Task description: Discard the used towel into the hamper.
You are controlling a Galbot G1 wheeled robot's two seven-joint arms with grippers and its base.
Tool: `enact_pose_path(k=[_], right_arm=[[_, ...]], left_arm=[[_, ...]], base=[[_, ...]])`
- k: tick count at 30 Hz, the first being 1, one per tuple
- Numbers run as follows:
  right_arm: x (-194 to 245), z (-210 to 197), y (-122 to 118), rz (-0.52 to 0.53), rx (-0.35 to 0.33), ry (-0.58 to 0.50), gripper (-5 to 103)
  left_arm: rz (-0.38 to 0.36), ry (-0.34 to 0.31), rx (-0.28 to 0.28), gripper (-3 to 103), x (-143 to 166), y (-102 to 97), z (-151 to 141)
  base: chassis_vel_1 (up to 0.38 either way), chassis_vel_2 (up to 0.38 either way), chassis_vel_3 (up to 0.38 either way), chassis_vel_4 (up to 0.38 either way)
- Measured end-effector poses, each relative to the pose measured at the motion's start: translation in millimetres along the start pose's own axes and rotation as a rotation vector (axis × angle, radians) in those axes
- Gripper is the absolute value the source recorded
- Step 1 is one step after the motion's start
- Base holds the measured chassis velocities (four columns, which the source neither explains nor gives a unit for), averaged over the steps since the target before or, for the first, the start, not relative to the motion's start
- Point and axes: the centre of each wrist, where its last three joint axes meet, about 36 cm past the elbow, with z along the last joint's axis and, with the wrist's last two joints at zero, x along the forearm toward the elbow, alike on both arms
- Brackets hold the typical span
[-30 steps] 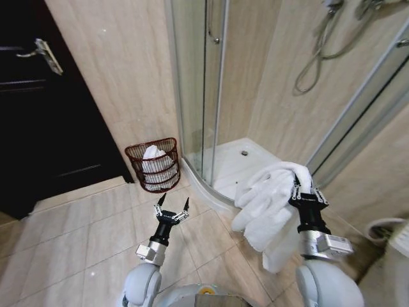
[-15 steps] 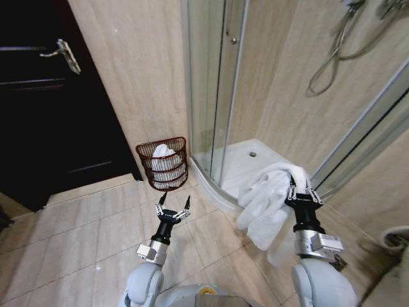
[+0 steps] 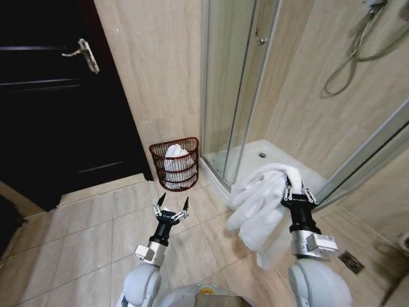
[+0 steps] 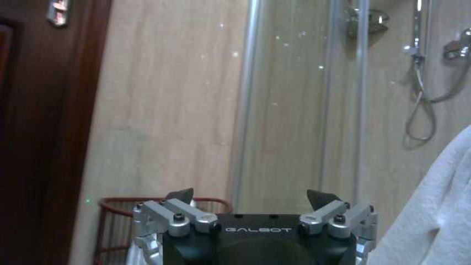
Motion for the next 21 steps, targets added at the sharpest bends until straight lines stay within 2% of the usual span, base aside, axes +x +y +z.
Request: enact_pose_path(k=[13, 21], right_arm=[[2.8, 1.6, 0.5, -0.002, -0.009, 0.001, 15], [3.3, 1.5, 0.8, 0.010, -0.040, -0.002, 15]], left_arm=[[-0.007, -0.006, -0.008, 100, -0.1, -1.9, 2.5], [-0.022, -0.017, -0.015, 100, -0.4, -5.2, 4.6]], base=[[0.209, 0.214, -0.084, -0.089], [0.057, 0.053, -0.026, -0.026]])
